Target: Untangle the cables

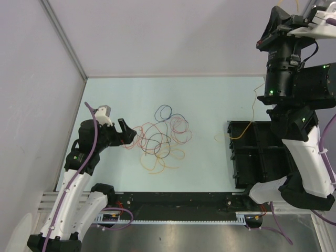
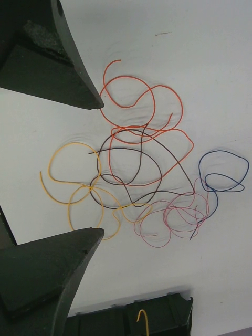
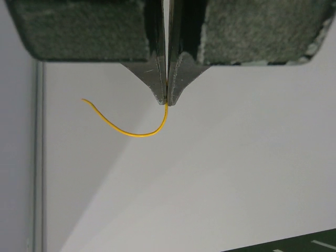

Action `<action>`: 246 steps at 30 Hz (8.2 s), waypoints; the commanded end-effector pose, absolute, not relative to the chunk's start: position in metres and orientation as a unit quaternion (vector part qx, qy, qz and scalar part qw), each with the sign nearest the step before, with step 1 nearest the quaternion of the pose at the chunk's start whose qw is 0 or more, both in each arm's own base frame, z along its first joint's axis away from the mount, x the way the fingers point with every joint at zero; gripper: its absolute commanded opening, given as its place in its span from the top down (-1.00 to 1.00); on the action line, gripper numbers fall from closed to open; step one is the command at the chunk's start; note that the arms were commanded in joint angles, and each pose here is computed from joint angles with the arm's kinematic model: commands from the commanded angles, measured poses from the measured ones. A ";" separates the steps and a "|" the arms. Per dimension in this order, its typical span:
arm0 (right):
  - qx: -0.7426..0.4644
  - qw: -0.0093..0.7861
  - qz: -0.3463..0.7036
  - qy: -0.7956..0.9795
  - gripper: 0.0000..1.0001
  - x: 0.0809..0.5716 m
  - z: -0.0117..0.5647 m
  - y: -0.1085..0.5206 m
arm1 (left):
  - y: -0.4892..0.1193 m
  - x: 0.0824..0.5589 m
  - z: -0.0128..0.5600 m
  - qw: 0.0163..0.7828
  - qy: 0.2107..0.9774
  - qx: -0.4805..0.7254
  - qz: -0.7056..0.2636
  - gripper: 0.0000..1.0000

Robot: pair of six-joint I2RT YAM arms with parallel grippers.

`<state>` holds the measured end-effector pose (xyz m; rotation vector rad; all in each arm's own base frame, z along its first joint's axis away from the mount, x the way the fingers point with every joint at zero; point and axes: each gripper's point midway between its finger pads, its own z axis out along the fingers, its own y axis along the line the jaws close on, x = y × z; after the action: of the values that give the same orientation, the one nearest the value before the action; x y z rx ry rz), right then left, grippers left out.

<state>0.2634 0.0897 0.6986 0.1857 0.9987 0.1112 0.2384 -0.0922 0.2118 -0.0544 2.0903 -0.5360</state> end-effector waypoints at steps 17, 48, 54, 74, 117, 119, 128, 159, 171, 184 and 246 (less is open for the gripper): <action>0.166 0.887 -0.086 0.422 1.00 0.277 0.737 0.016 | -0.092 0.241 0.217 0.483 0.848 -0.020 -0.218 -1.00; 0.120 0.839 -0.016 0.530 1.00 0.357 0.609 -0.002 | -0.092 0.243 0.213 0.475 0.853 -0.022 -0.216 -1.00; 0.116 0.815 0.045 0.565 1.00 0.374 0.578 0.019 | -0.092 0.242 0.214 0.479 0.851 -0.023 -0.216 -1.00; 0.095 0.766 0.096 0.629 1.00 0.315 0.522 0.097 | -0.094 0.240 0.221 0.489 0.843 -0.015 -0.224 -0.99; 0.294 0.642 -0.189 0.682 1.00 0.238 0.432 -0.044 | -0.093 0.240 0.220 0.488 0.844 -0.017 -0.223 -0.99; 0.301 0.638 -0.190 0.683 1.00 0.230 0.427 -0.051 | -0.094 0.240 0.219 0.486 0.845 -0.016 -0.223 -1.00; 0.285 0.578 -0.183 0.743 1.00 0.258 0.379 -0.044 | -0.095 0.240 0.219 0.486 0.844 -0.013 -0.226 -0.99; 0.207 0.480 -0.042 0.851 1.00 0.381 0.212 0.035 | -0.094 0.239 0.224 0.494 0.840 -0.012 -0.227 -1.00; 0.240 0.421 -0.044 0.874 1.00 0.371 0.144 0.025 | -0.093 0.239 0.224 0.493 0.840 -0.013 -0.226 -0.99; 0.242 0.366 -0.044 0.898 1.00 0.342 0.108 0.024 | -0.092 0.240 0.224 0.493 0.839 -0.014 -0.227 -1.00; -0.060 0.356 0.023 0.932 -0.09 0.386 0.056 0.331 | -0.091 0.241 0.223 0.493 0.840 -0.017 -0.227 -1.00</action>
<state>0.3818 0.3382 0.0594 -0.2022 2.4136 0.0895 0.2389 -0.0899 0.2161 -0.0606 2.0698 -0.5384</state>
